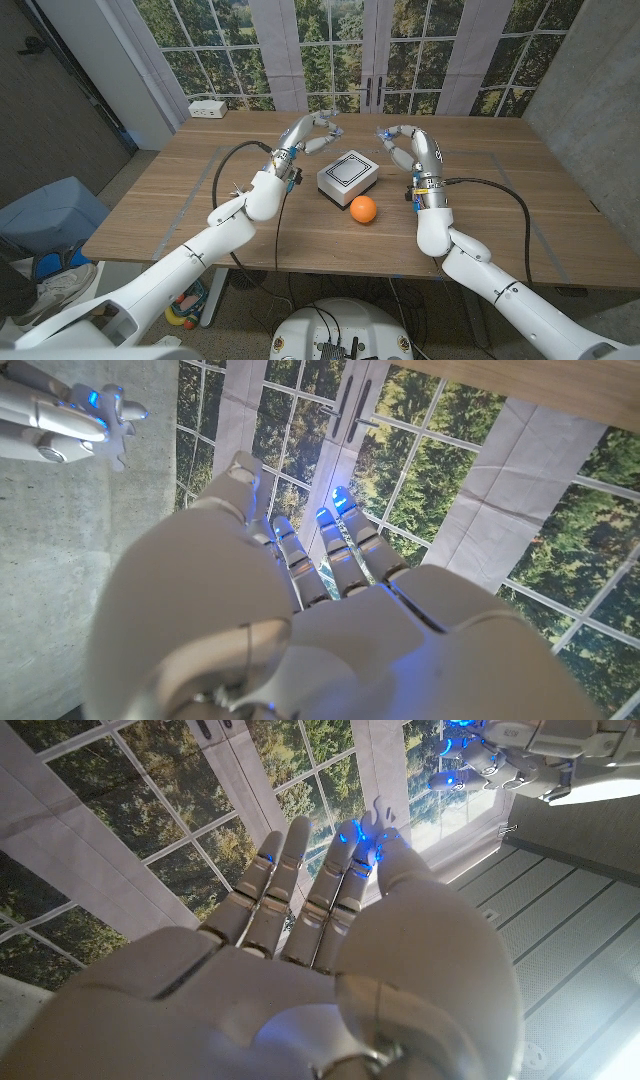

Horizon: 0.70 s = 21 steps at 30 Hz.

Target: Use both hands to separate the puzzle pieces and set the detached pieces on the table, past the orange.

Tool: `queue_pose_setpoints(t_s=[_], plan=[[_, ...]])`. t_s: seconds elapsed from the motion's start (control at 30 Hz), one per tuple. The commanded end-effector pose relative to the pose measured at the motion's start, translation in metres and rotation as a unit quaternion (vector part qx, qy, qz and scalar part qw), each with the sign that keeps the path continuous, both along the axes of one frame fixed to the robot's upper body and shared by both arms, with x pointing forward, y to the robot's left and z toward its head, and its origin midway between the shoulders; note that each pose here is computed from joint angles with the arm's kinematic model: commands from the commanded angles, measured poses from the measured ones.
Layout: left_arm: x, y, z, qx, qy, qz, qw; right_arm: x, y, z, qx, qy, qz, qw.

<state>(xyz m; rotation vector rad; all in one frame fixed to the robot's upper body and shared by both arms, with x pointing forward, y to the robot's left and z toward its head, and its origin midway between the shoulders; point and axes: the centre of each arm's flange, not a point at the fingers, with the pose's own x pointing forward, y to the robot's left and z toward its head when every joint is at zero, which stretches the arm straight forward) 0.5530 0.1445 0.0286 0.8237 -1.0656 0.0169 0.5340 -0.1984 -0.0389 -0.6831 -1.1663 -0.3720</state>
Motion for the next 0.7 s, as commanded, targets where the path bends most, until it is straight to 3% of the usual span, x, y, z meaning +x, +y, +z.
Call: queue_pose_setpoints(t_s=[0.03,0.7], plan=[[-0.004,0.012,-0.005,0.005,-0.019,0.052,0.998,-0.007,-0.015,-0.01,-0.023,0.011,-0.059,0.9979],[-0.009,0.041,-0.025,0.014,0.019,0.139,0.99,-0.004,-0.035,-0.023,-0.046,0.09,-0.144,0.9844]])
